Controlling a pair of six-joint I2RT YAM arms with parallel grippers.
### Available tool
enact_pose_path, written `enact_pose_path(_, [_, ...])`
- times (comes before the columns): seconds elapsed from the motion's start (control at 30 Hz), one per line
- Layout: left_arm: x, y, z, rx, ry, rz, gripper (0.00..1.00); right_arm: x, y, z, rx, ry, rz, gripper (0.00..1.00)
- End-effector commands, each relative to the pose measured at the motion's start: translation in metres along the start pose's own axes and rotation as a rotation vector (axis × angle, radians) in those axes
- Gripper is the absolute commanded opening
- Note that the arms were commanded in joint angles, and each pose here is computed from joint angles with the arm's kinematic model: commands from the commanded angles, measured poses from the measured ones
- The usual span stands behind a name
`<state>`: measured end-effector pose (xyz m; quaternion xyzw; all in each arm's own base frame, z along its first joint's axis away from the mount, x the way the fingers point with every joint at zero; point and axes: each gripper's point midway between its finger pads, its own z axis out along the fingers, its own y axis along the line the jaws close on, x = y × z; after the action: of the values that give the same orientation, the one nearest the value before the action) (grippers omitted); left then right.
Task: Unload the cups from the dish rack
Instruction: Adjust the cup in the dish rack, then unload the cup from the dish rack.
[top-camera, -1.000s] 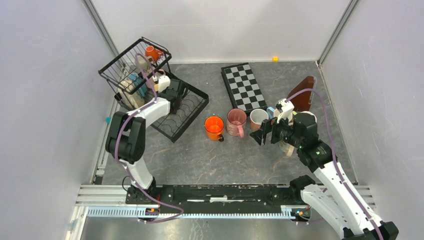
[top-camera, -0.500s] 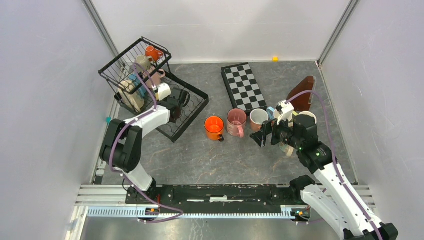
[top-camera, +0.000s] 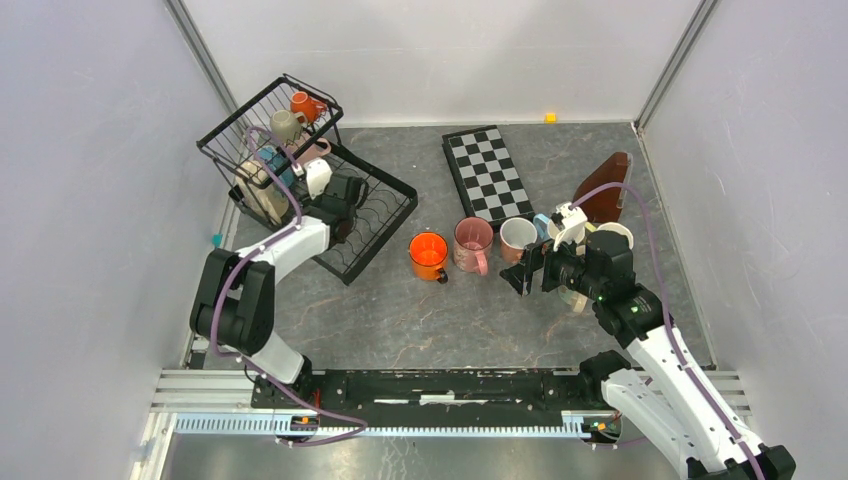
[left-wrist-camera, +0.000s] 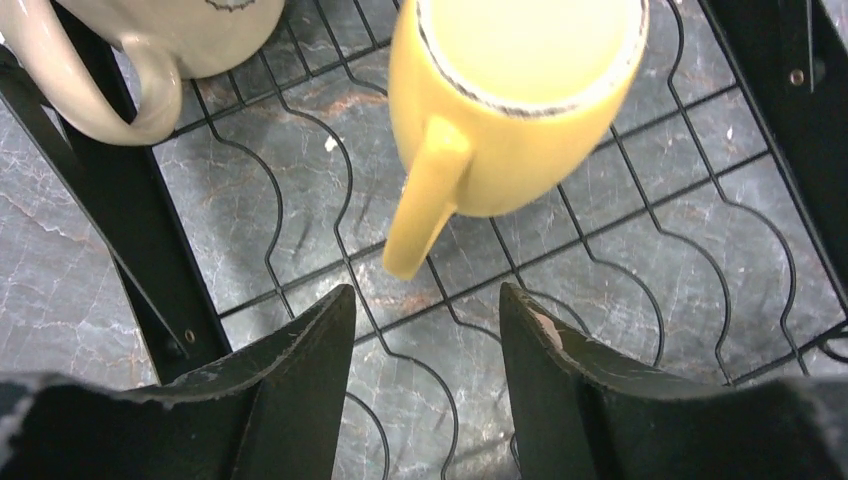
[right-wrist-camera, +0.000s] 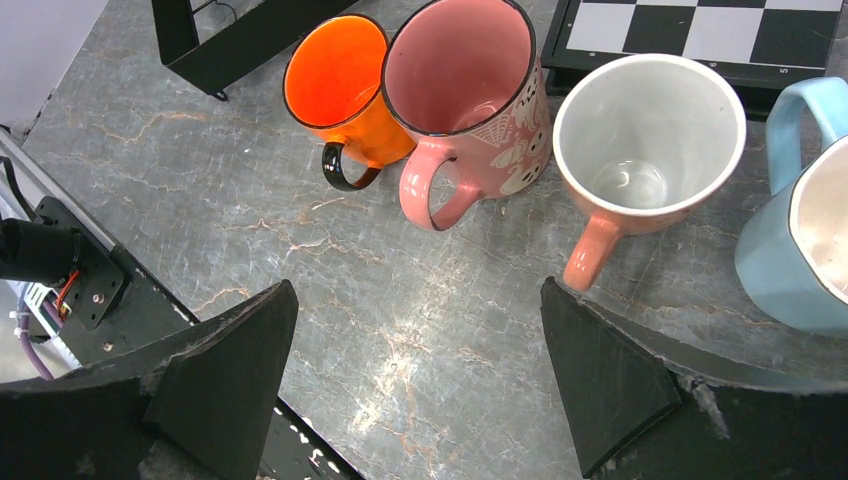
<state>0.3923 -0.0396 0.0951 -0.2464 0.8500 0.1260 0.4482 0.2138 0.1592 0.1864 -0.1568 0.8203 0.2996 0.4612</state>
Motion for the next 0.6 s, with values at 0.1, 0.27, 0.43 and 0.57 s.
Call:
enact_pose_path(0.1, [-0.026,-0.006,0.017,0.07,-0.047,-0.011,0.64,-0.001,-0.001,0.001,0.001,-0.013,-0.02,0.98])
enact_pose_path(0.27, [-0.022,-0.012,0.026,0.111,-0.034,0.013,0.63,0.001,-0.002,0.002,0.002,-0.009,-0.019,0.98])
enact_pose_path(0.43, [-0.015,-0.018,0.031,0.152,-0.025,0.009,0.55,0.003,-0.003,0.002,0.005,-0.003,-0.016,0.98])
enact_pose_path(0.57, [-0.009,-0.024,0.03,0.192,-0.016,0.001,0.46,0.005,-0.003,0.002,0.007,0.0,-0.017,0.98])
